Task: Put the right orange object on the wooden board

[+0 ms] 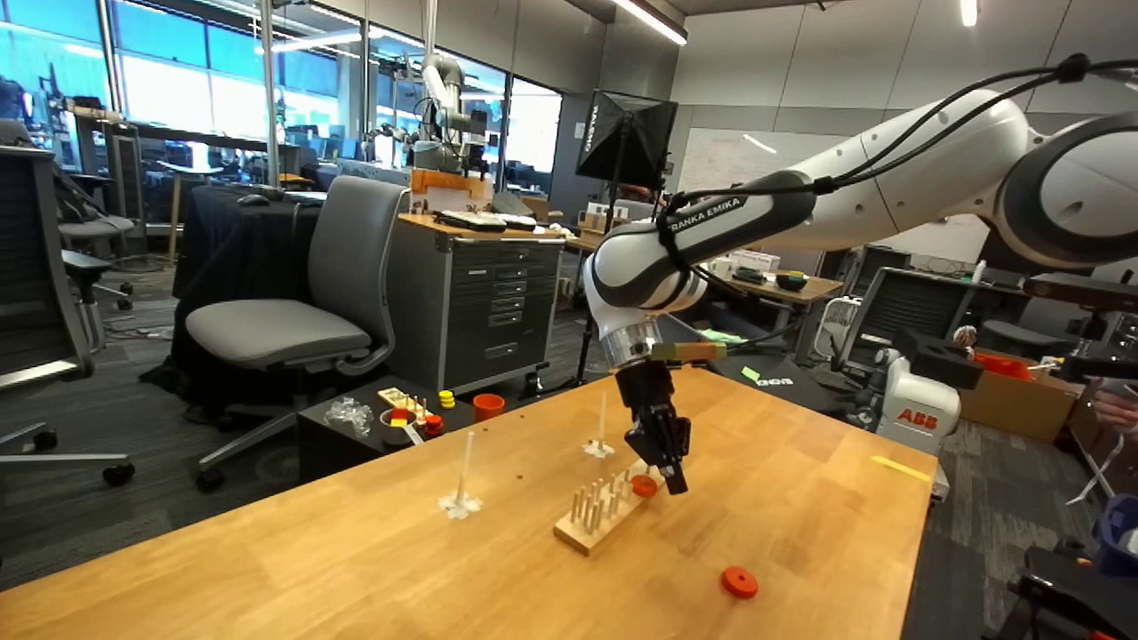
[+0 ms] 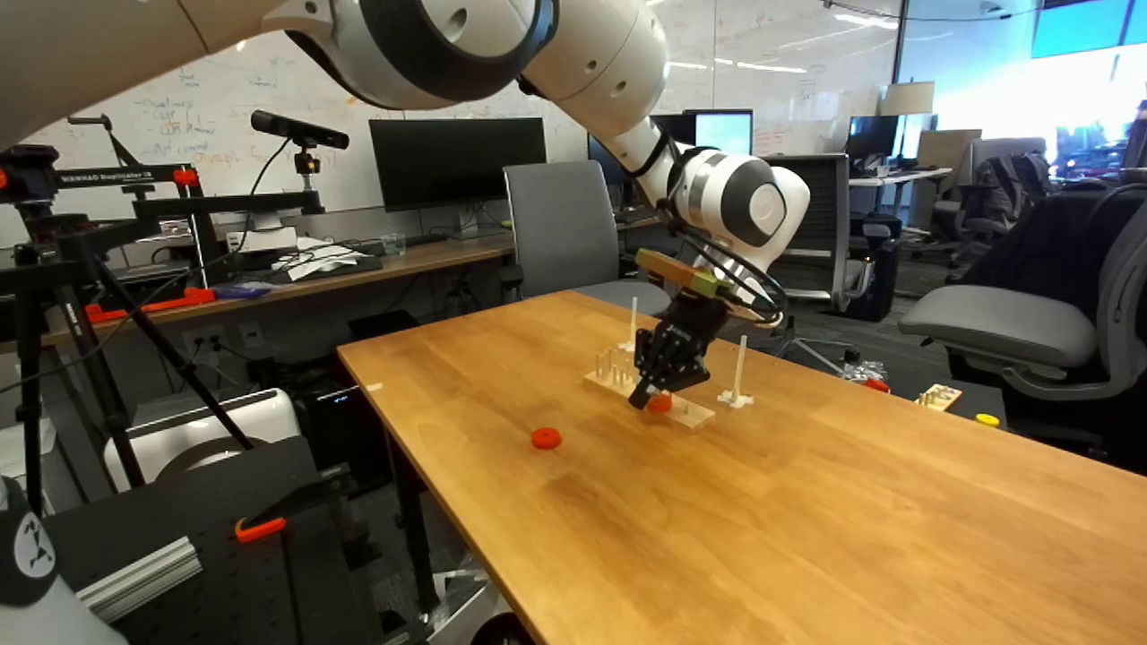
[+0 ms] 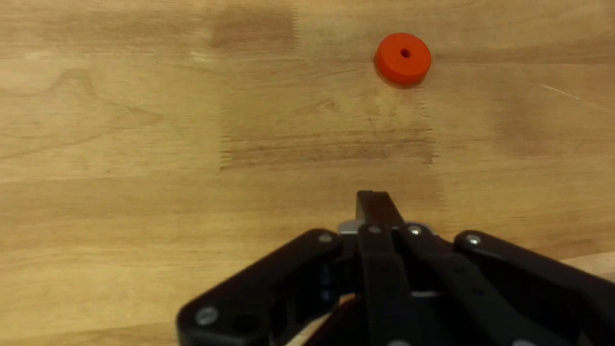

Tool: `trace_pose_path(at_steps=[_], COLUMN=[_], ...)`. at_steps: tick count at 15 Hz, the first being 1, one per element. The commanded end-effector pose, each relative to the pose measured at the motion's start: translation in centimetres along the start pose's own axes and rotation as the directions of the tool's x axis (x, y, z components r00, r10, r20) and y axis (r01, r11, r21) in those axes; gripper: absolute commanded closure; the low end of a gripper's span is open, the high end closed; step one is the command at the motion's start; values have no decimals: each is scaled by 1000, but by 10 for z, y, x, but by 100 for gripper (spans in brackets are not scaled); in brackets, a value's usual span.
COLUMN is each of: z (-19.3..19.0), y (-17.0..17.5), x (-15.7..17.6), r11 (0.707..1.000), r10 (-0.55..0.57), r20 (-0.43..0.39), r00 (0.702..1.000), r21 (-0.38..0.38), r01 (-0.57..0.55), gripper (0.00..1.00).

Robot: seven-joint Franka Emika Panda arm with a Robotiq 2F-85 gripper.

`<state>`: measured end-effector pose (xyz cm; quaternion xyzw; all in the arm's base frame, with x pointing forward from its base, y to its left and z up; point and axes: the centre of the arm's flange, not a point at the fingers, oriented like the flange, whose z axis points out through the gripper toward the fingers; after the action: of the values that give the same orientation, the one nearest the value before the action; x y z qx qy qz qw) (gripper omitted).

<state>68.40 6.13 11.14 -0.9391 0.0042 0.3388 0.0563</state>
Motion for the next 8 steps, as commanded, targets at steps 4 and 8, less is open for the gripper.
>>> trace_pose_path(at_steps=[4,8], z=[-23,-43], y=[9,6], x=[-44,-74], r11=[999,996], r10=[-52,-93], r20=[-104,-249], r00=[993,964], r21=[-18,-32], r01=[51,88], gripper=[99,98])
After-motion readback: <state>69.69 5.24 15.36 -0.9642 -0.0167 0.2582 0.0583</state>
